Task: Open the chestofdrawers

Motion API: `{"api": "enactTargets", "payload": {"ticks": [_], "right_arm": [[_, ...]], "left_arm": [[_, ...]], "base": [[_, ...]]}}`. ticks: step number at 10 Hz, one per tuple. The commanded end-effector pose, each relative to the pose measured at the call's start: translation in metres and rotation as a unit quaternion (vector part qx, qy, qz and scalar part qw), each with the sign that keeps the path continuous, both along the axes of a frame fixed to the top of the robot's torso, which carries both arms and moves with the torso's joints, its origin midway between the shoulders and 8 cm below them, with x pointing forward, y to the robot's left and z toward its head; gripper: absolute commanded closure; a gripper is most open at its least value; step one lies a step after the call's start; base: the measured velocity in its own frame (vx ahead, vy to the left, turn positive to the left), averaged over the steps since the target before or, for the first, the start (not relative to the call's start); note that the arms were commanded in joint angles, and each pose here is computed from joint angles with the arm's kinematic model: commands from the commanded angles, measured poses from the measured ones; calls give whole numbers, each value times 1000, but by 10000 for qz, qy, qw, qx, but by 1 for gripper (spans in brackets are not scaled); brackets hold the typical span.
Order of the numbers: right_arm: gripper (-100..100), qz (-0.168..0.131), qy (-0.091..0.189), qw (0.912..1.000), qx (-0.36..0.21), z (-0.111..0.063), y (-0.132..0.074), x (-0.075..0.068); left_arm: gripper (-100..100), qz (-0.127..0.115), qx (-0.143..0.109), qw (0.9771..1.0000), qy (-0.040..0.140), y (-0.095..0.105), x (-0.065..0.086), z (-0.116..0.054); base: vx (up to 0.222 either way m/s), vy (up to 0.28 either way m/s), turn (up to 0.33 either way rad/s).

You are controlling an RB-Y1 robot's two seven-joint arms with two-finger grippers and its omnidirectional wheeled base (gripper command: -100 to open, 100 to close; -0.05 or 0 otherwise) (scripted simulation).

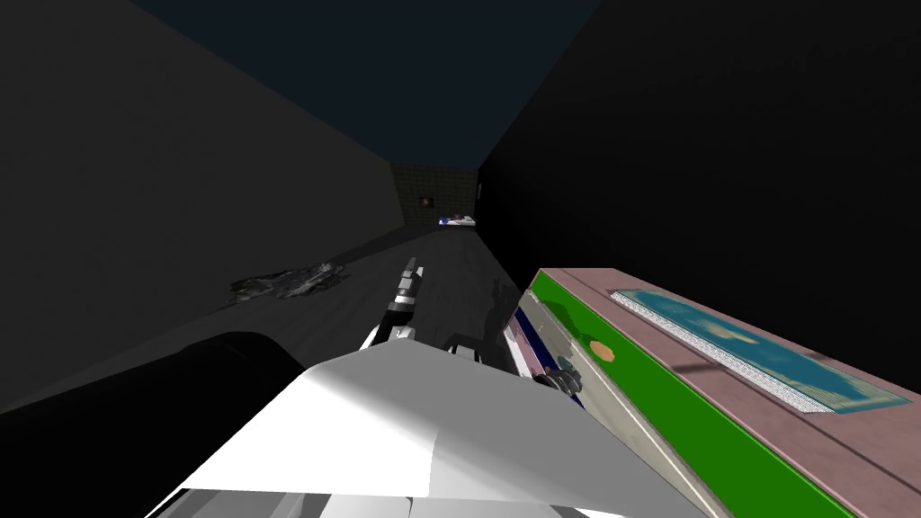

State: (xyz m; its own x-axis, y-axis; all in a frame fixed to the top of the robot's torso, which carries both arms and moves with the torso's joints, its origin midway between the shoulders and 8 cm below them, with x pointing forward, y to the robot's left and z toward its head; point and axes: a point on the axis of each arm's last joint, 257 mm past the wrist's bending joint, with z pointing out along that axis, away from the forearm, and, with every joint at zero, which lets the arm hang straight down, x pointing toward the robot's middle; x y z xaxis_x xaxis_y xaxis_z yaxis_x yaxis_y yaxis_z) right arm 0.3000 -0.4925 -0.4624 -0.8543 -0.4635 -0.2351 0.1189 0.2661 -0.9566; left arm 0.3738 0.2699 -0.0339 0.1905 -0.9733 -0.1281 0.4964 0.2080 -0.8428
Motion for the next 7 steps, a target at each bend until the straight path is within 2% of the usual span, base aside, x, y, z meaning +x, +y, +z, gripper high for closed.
{"api": "enactTargets", "payload": {"ticks": [1,2,3,4,5,6,7], "right_arm": [[100,-391,-21,9992,106,-5,-20,-24],[100,-374,-74,9992,137,-4,-17,-20],[100,-407,29,9991,76,-6,-22,-27],[100,-773,104,9969,68,-9,-44,-57],[100,-835,105,9964,104,-11,-45,-60],[100,-1149,141,9932,78,-12,-63,-86],[100,-1255,141,9919,138,-14,-64,-91]], "left_arm": [[0,-2,-1,10000,-2,0,0,0],[0,-1,0,10000,-1,0,0,0],[0,0,0,10000,0,0,0,0],[0,0,0,10000,0,0,0,0],[0,-1,-1,10000,-2,0,0,0],[0,-1,0,10000,-1,0,0,0],[0,-1,0,10000,-1,0,0,0]], "base": [[-91,3,382],[-49,4,76],[-9,7,-24],[-53,13,338],[-74,20,394],[-89,32,427],[-83,30,449]]}}
